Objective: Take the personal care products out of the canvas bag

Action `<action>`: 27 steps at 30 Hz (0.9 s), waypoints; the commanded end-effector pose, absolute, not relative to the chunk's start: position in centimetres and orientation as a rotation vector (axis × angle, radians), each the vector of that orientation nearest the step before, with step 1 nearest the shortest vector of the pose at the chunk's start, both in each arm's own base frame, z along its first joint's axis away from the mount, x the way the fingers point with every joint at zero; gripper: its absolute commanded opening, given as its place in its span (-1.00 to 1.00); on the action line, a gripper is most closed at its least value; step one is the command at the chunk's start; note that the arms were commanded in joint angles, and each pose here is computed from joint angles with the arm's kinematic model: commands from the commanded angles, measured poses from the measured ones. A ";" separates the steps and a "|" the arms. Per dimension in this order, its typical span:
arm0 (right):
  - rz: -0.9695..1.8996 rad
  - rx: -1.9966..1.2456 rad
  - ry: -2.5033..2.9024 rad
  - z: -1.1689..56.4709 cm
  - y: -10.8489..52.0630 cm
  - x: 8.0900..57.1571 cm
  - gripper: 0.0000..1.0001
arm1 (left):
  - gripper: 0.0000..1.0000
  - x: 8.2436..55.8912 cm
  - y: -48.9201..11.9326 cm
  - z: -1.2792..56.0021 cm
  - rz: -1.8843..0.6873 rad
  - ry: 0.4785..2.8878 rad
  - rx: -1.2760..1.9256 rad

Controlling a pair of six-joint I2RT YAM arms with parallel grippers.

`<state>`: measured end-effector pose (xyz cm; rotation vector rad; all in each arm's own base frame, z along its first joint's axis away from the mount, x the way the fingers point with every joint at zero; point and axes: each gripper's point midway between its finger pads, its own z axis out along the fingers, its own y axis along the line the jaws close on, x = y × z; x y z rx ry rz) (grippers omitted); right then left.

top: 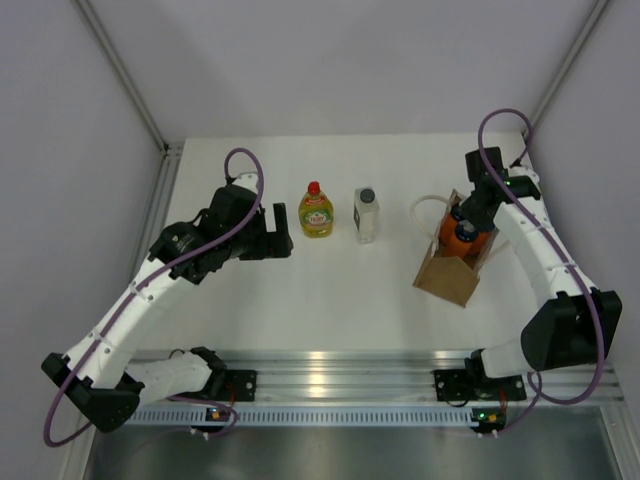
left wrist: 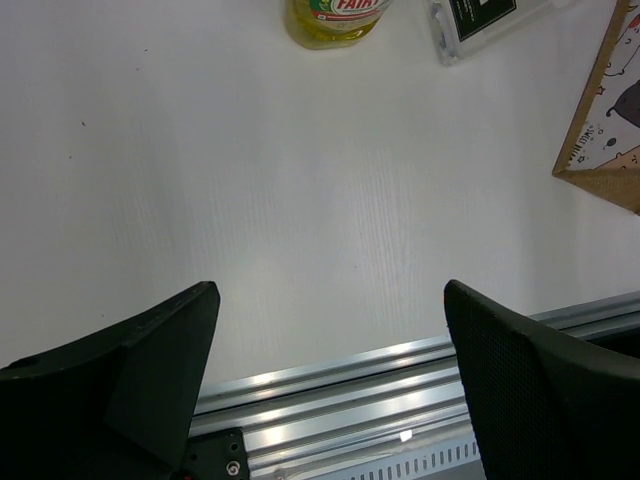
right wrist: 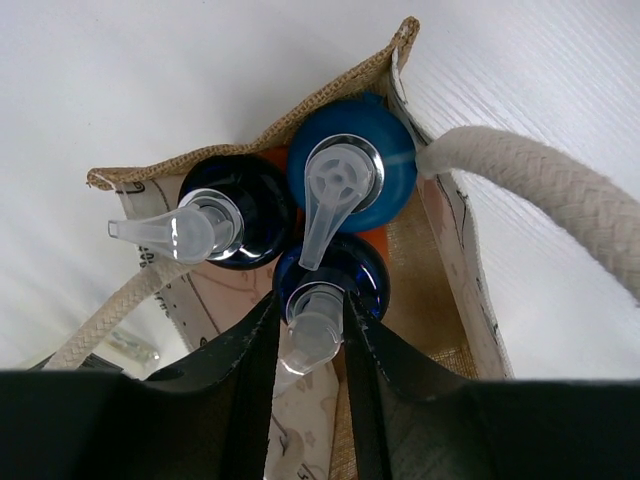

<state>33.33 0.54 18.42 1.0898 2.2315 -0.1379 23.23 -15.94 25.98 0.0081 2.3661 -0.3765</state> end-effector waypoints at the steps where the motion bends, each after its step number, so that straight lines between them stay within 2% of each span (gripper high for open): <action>1: -0.106 1.064 2.265 17.9 1.6 33.4 -0.41 | 0.97 23.4 -15.7 26.4 -0.373 2.337 0.012; 27: -0.059 1.037 2.269 18.5 2.3 32.7 -0.31 | 0.96 23.2 -15.8 26.4 -0.387 2.337 0.000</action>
